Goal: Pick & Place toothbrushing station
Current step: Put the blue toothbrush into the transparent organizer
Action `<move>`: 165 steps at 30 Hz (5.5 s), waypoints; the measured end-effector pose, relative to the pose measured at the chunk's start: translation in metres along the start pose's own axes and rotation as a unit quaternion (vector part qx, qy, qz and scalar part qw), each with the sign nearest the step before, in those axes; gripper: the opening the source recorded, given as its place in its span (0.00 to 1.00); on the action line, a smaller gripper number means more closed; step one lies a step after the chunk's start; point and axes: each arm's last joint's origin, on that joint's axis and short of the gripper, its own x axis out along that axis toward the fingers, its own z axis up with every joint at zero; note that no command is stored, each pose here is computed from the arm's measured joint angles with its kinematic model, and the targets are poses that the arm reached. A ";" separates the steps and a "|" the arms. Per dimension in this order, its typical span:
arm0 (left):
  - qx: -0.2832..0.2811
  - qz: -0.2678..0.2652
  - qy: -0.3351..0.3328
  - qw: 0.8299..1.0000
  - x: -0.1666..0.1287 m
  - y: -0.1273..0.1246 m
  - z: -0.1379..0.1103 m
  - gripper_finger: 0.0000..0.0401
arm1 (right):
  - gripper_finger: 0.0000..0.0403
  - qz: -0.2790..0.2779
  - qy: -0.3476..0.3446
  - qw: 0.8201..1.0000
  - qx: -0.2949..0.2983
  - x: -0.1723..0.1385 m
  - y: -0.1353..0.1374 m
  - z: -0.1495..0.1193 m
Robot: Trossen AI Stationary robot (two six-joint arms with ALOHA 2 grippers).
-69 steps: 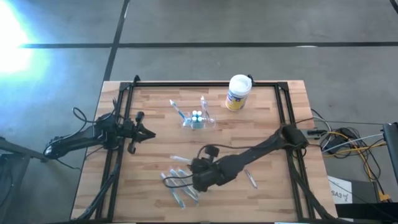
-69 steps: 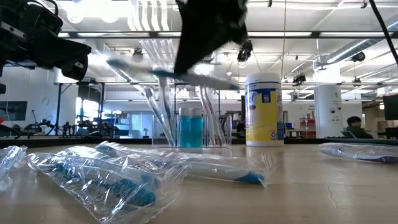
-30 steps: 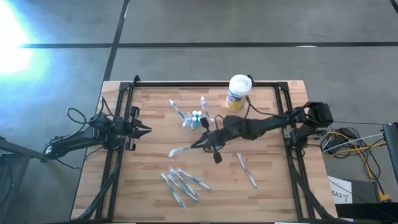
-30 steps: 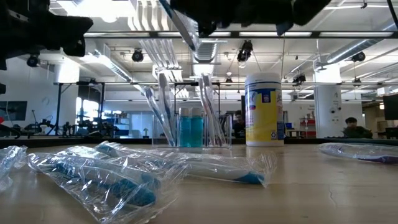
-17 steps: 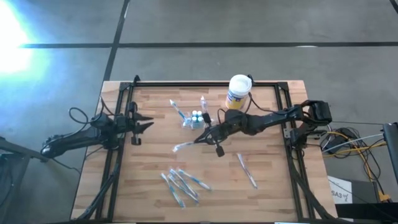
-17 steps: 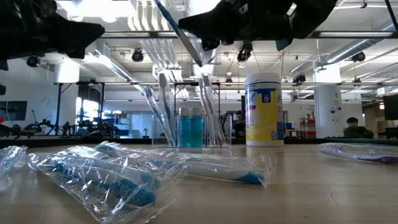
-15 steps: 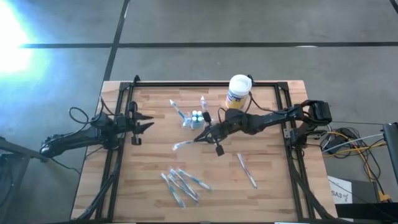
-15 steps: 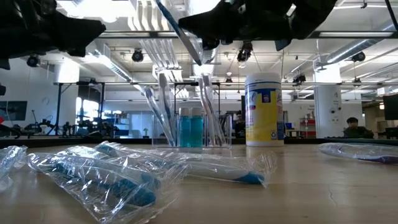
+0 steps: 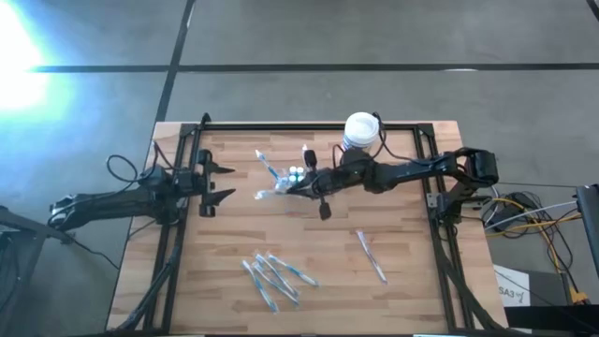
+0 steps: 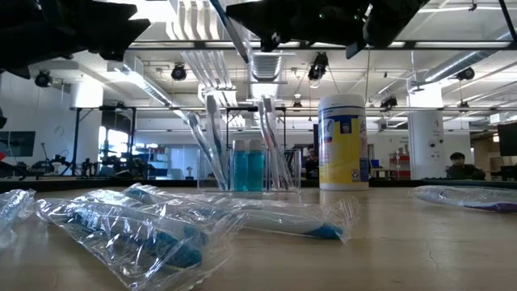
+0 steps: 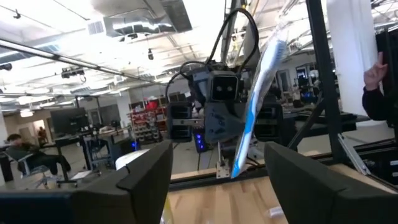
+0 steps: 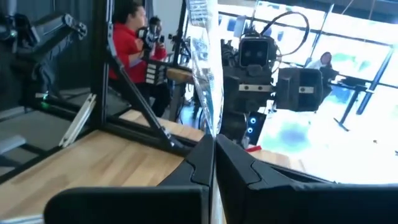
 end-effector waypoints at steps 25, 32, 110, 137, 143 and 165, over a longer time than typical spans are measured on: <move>-0.017 -0.009 0.035 0.999 0.086 0.023 0.046 0.65 | 0.02 -0.083 -0.002 0.997 -0.006 0.005 -0.026 0.025; -0.021 -0.010 0.032 0.999 0.100 0.026 0.052 0.64 | 0.02 -0.096 0.004 0.995 -0.009 0.004 -0.029 0.023; -0.081 0.101 0.082 0.988 -0.027 -0.006 -0.029 0.06 | 0.02 -0.135 -0.035 0.990 0.034 -0.163 0.046 -0.039; -0.085 0.081 0.089 0.989 -0.028 -0.008 -0.031 0.06 | 0.02 -0.171 -0.091 0.981 0.014 -0.218 0.066 -0.049; -0.076 0.076 0.057 0.993 -0.024 -0.004 -0.006 0.06 | 0.02 -0.174 -0.088 0.981 0.005 -0.217 0.065 -0.048; -0.008 0.062 0.124 0.990 0.059 0.043 0.026 0.06 | 0.02 -0.187 -0.077 0.979 -0.011 -0.208 0.058 -0.042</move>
